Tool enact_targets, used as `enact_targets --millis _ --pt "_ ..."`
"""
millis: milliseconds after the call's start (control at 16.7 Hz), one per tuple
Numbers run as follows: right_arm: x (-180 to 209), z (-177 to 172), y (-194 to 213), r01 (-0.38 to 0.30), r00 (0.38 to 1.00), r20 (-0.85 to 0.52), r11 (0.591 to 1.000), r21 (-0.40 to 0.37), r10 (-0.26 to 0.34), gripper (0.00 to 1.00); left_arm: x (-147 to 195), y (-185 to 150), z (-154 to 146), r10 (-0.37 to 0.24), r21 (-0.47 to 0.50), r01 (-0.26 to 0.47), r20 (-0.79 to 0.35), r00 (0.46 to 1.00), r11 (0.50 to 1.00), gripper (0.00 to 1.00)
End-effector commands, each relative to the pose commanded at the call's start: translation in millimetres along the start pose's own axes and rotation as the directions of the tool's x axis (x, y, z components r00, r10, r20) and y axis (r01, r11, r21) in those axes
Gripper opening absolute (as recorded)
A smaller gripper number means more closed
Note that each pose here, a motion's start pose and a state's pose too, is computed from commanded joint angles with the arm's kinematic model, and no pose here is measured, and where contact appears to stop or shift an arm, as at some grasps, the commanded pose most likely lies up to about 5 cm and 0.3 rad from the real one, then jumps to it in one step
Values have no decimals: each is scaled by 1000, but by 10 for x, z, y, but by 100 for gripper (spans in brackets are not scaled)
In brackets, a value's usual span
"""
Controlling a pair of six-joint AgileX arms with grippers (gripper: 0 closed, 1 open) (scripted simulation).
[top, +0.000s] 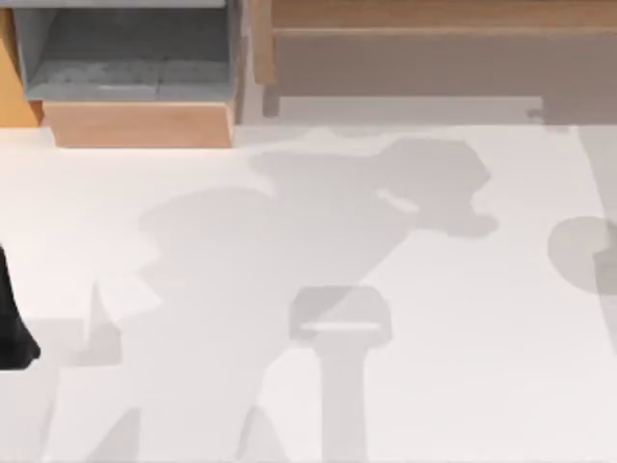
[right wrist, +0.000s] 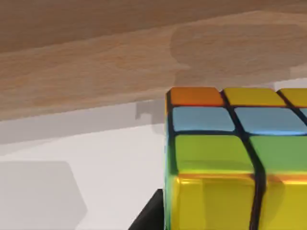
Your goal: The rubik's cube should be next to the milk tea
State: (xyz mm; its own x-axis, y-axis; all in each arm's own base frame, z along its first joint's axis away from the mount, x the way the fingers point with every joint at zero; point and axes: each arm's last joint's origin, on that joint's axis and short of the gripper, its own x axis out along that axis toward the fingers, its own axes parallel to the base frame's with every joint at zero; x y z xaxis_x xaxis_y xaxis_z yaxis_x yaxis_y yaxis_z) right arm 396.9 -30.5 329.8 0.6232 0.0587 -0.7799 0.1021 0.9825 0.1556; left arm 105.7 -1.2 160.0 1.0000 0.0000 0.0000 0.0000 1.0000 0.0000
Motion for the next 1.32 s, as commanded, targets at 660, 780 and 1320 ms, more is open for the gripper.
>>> enact_targets --millis 660,780,1320 --pt "1215 -1022 712 48 786 -603 987 -156 -134 0 0 0 0 0 0 0 0 1000 1000 100" --pt "1212 -1023 720 46 788 -602 987 -156 -132 0 0 0 0 0 0 0 0 1000 1000 100" --pt "1135 -1012 834 12 822 -559 986 -167 -105 0 0 0 0 0 0 0 0 1000 1000 100"
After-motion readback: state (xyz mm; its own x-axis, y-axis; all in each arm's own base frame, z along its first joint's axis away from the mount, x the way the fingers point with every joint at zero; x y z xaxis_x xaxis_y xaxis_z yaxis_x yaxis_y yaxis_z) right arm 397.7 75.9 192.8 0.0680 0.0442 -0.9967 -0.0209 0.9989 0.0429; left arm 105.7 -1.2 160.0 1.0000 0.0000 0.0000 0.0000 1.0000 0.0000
